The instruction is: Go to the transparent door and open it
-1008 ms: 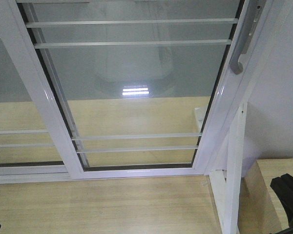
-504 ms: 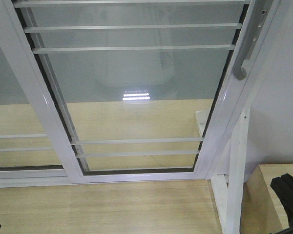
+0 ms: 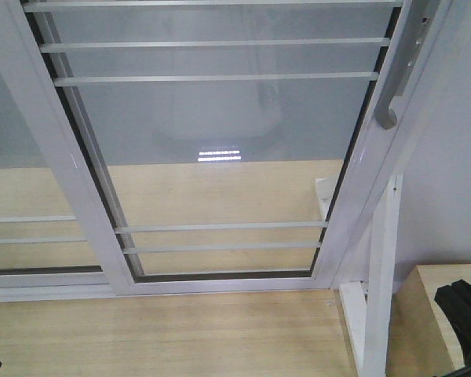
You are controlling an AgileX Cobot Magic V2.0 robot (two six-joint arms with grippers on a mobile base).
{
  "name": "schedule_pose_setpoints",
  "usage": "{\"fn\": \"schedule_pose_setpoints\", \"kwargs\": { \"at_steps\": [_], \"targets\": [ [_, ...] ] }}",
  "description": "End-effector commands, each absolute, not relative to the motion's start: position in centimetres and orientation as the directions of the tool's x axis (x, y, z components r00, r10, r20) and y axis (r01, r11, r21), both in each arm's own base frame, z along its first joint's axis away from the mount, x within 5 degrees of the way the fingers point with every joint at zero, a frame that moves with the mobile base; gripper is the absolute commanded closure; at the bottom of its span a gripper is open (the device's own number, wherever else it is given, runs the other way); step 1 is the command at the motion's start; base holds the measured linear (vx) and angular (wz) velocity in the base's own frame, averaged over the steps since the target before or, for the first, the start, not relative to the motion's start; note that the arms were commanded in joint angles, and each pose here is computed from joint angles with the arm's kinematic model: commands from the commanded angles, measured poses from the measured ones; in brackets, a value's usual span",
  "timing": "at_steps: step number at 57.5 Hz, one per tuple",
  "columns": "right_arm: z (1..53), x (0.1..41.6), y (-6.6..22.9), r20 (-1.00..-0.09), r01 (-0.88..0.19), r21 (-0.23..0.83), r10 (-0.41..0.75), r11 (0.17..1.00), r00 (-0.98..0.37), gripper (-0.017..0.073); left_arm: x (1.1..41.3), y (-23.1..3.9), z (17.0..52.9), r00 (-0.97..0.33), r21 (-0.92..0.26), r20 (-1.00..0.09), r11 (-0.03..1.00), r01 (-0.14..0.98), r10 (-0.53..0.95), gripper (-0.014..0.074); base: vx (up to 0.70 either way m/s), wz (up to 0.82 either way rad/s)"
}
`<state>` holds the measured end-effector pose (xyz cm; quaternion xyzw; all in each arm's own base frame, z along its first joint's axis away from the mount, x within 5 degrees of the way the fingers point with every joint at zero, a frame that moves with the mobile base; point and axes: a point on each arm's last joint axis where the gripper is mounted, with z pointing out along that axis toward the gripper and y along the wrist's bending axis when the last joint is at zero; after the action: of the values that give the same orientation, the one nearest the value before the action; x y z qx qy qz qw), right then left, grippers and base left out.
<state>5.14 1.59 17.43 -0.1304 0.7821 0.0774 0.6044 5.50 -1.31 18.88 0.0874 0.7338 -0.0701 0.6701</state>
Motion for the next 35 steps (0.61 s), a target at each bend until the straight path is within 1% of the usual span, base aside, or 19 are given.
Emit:
{"fn": "schedule_pose_setpoints", "kwargs": {
  "at_steps": [1,35],
  "targets": [
    [18.04,5.25,1.57,-0.984,-0.290,-0.051,-0.099,0.956,-0.151,0.0565,5.48,-1.24,19.46,0.004,0.005,-1.000,0.977,0.215,0.004,0.0600,0.00,0.00],
    [18.04,5.26,1.56,-0.983,-0.290,-0.062,-0.109,0.955,-0.148,0.0565,5.48,-1.24,19.46,0.004,0.005,-1.000,0.977,0.215,0.004,0.0600,0.00,0.00]
  ]
}}
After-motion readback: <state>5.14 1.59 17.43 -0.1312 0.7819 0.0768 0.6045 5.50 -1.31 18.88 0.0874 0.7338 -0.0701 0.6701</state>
